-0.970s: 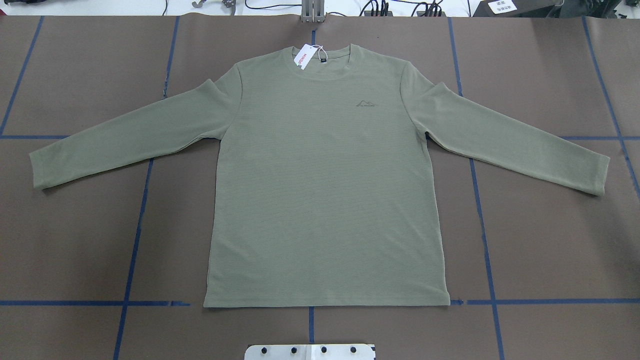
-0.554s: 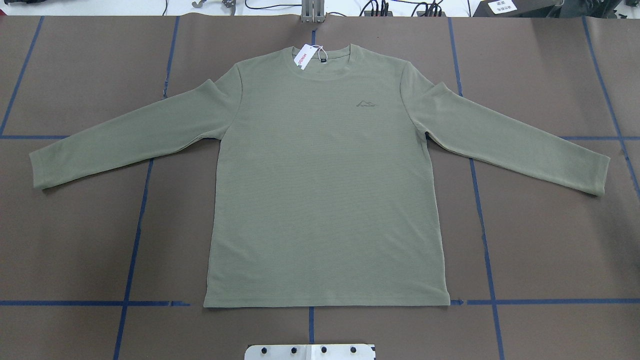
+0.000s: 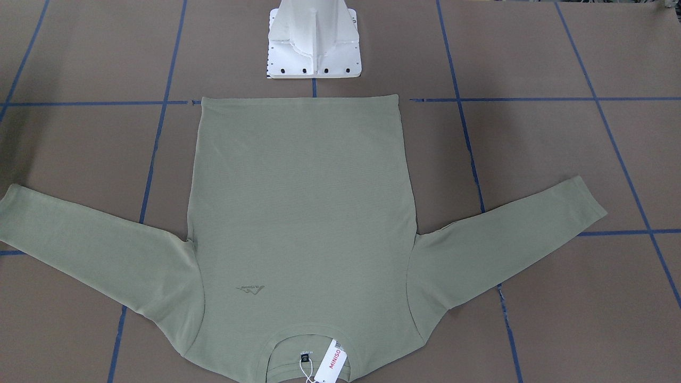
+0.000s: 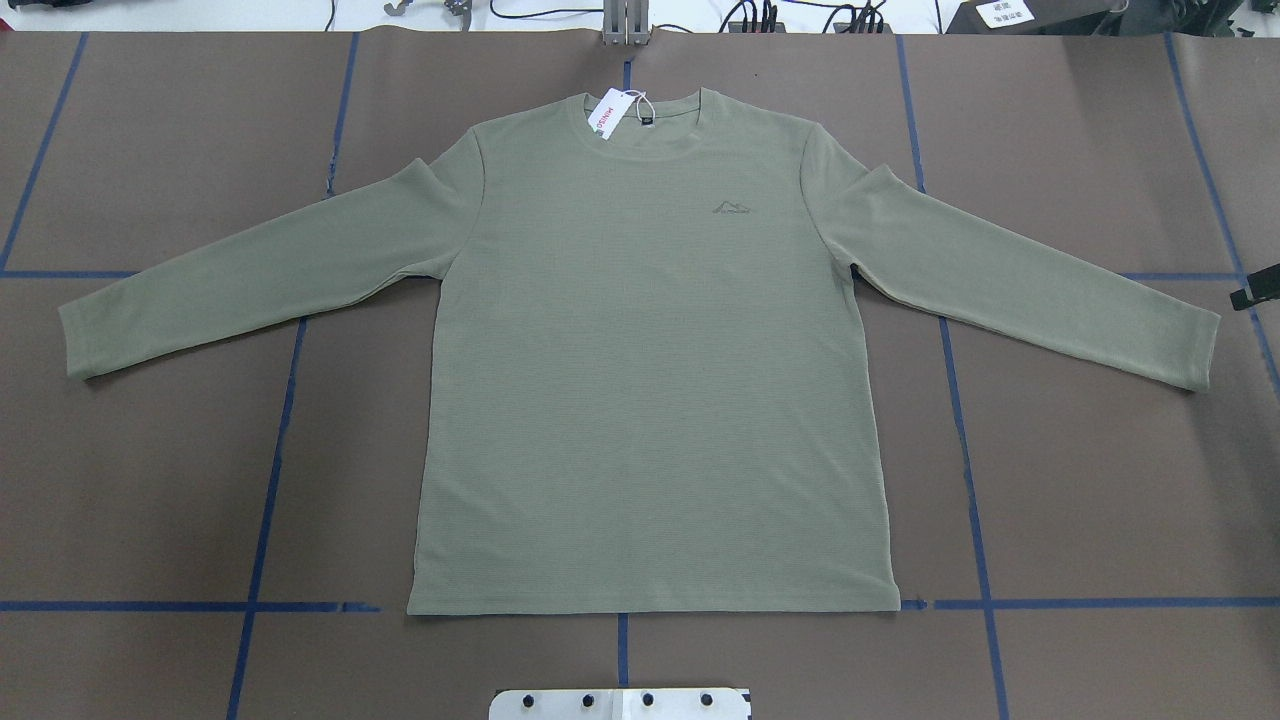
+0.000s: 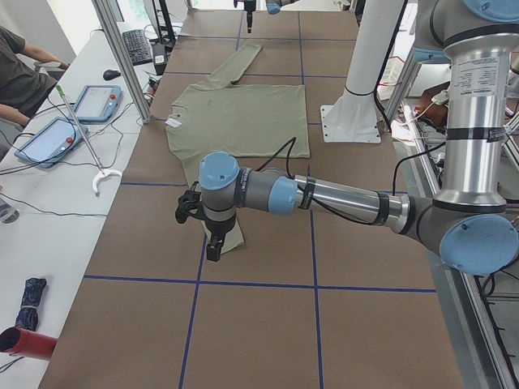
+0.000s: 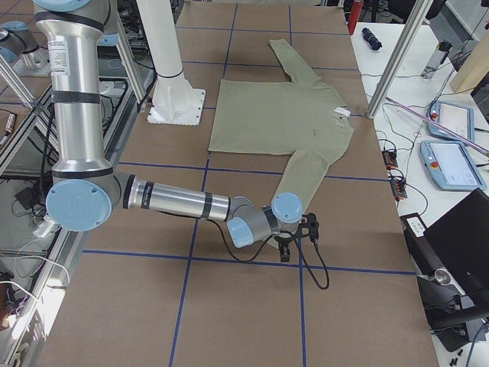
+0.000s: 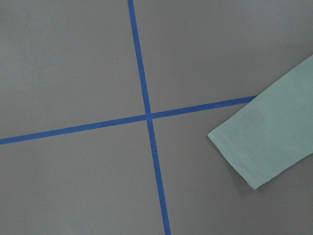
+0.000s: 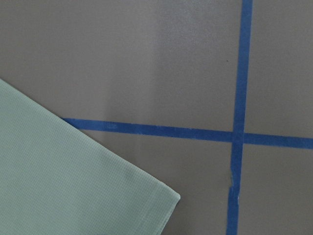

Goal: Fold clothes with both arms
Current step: 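Move the right gripper toward the nearest sleeve cuff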

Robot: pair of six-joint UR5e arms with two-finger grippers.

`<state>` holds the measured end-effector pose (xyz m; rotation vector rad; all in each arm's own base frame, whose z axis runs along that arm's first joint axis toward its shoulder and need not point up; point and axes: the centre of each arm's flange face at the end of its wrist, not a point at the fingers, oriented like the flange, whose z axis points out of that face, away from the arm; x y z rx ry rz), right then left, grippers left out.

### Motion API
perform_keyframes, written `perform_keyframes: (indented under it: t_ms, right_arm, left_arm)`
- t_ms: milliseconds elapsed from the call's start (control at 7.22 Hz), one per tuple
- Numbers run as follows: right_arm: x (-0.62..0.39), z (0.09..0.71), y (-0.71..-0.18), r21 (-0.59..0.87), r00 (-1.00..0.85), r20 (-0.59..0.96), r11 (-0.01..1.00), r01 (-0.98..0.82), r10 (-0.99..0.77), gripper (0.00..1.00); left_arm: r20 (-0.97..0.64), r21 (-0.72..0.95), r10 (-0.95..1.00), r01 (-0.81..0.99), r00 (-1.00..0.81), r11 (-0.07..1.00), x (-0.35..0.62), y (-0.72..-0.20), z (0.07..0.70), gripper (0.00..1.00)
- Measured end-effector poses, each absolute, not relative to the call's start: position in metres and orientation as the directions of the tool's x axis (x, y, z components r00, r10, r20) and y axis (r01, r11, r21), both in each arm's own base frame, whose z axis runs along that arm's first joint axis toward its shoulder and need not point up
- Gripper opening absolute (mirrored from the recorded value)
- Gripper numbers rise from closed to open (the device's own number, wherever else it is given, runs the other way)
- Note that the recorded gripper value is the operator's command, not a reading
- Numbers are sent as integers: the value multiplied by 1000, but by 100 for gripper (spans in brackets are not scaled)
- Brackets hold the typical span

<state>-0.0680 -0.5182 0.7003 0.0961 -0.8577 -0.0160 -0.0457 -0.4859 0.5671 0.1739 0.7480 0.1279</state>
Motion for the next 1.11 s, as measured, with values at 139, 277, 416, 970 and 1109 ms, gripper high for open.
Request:
perform_keyframes:
  t_ms: [139, 277, 416, 970, 1109]
  right_arm:
    - [-82, 703, -526, 53, 652, 758, 998, -43, -13, 98]
    - [-95, 703, -530, 15, 649, 760, 998, -58, 27, 93]
    - [-104, 705, -531, -11, 649, 759, 998, -61, 48, 91]
    - [-112, 729, -525, -68, 661, 745, 996, -56, 88, 43]
    - [-112, 731, -525, -74, 663, 742, 995, -59, 95, 6]
  left_arm:
    - [-664, 204, 179, -54, 727, 977, -46, -486, 566, 100]
    - [-663, 207, 181, -54, 726, 977, -46, -486, 565, 100]
    - [-661, 210, 183, -55, 727, 976, -46, -486, 564, 100]
    - [-658, 213, 185, -55, 730, 975, -46, -487, 563, 100]
    - [-658, 214, 185, -55, 730, 975, -46, -487, 563, 100]
